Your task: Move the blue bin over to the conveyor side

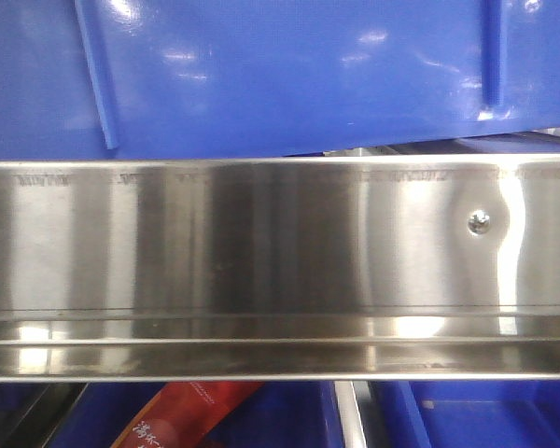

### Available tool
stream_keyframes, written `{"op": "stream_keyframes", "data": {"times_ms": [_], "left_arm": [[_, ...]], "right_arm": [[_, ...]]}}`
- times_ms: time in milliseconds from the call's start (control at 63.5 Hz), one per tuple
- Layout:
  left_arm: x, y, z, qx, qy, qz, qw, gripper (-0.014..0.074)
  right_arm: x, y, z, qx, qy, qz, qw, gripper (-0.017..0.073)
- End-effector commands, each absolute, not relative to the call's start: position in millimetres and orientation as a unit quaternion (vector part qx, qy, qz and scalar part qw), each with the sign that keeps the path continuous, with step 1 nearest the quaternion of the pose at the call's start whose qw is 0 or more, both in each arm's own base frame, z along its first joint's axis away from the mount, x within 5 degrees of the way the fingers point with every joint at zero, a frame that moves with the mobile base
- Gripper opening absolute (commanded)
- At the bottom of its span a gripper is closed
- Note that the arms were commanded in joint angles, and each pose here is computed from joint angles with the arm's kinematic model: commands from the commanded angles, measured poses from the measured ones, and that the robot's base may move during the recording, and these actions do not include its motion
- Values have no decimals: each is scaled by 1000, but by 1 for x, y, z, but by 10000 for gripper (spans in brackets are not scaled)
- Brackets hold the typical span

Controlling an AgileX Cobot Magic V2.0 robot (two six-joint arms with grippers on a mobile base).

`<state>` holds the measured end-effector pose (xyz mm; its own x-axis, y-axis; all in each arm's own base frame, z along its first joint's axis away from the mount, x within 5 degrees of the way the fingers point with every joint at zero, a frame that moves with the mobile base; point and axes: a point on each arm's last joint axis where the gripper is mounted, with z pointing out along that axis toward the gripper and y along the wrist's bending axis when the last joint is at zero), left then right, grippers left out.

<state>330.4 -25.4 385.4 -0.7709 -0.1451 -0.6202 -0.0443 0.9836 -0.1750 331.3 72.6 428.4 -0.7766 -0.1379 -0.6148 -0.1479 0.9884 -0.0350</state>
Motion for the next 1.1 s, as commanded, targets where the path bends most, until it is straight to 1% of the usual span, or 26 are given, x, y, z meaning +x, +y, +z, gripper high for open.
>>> {"op": "stream_keyframes", "data": {"times_ms": [0, 220, 331, 425, 457, 504, 520, 567, 661, 1087], "left_arm": [[329, -28, 388, -55, 936, -80, 338, 377], [329, -28, 388, -55, 937, -79, 336, 330], [328, -28, 387, -55, 939, -79, 329, 281], [328, -28, 387, -55, 941, -78, 326, 181], [328, -28, 387, -55, 941, -78, 326, 121], [328, -28, 387, -55, 941, -78, 326, 55], [328, -28, 387, -55, 941, -78, 326, 11], [328, -28, 387, -55, 941, -78, 326, -39], [328, -28, 387, -55, 941, -78, 326, -12], [329, -28, 388, -55, 938, -78, 333, -13]], "right_arm": [[332, 69, 430, -73, 942, -3, 329, -78], [332, 69, 430, -73, 942, -3, 329, -78], [332, 69, 430, -73, 942, -3, 329, -78], [332, 69, 430, -73, 942, -3, 329, -78], [332, 69, 430, -73, 942, -3, 329, -78], [332, 69, 430, -73, 942, -3, 329, -78], [332, 69, 430, -73, 942, -3, 329, -78], [332, 69, 430, -73, 942, -3, 329, -78], [332, 69, 430, -73, 942, -3, 329, -78], [332, 69, 430, -73, 942, -3, 329, -78]]}}
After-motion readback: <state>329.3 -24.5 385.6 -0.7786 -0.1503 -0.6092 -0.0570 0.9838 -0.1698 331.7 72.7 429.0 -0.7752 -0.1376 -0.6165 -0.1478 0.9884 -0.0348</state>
